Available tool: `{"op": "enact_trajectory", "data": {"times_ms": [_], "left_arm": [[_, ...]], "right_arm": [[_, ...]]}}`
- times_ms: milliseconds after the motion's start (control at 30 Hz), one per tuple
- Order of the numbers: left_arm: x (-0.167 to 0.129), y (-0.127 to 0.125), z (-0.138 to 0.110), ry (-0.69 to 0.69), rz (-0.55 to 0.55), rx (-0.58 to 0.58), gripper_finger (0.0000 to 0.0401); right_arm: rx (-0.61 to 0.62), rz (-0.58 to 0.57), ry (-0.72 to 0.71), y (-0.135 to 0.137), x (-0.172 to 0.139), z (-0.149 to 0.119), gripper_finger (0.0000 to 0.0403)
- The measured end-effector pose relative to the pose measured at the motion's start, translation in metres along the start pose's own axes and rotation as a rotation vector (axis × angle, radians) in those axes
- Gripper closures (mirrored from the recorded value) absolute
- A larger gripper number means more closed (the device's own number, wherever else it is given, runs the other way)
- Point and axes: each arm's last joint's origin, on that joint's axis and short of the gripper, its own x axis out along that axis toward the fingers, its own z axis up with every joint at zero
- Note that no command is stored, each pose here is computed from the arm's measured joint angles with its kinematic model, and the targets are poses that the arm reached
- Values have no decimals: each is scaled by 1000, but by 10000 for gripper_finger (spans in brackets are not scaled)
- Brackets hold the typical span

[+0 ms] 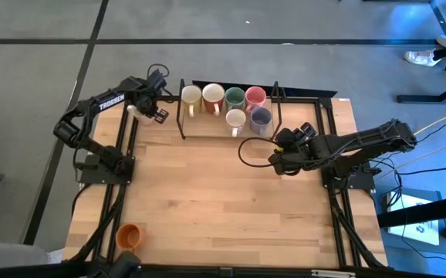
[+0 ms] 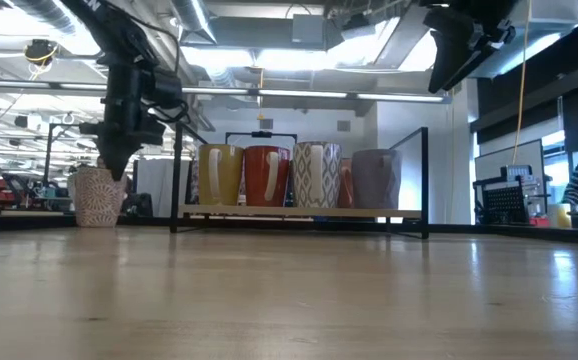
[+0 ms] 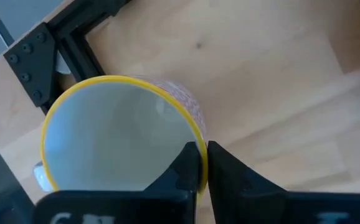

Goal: Place coffee mugs
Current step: Put the red patterned mug on the shelf

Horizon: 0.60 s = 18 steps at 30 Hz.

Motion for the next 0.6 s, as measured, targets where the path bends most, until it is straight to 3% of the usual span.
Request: {"op": "enact_trajectory", "data": {"times_ms": [300,433,600], "left_arm": [[-47,-16,-35,-63,-121,4,393],[-69,-30,-61,-62,-204,92,393],[-94,-53,-95,-102,-339,312,393]], "right_arm": [[7,6,-5,1,0,1,189],[-3,20,-17,3,0,2,189],[-26,44,-39,5,0,5,189]]}}
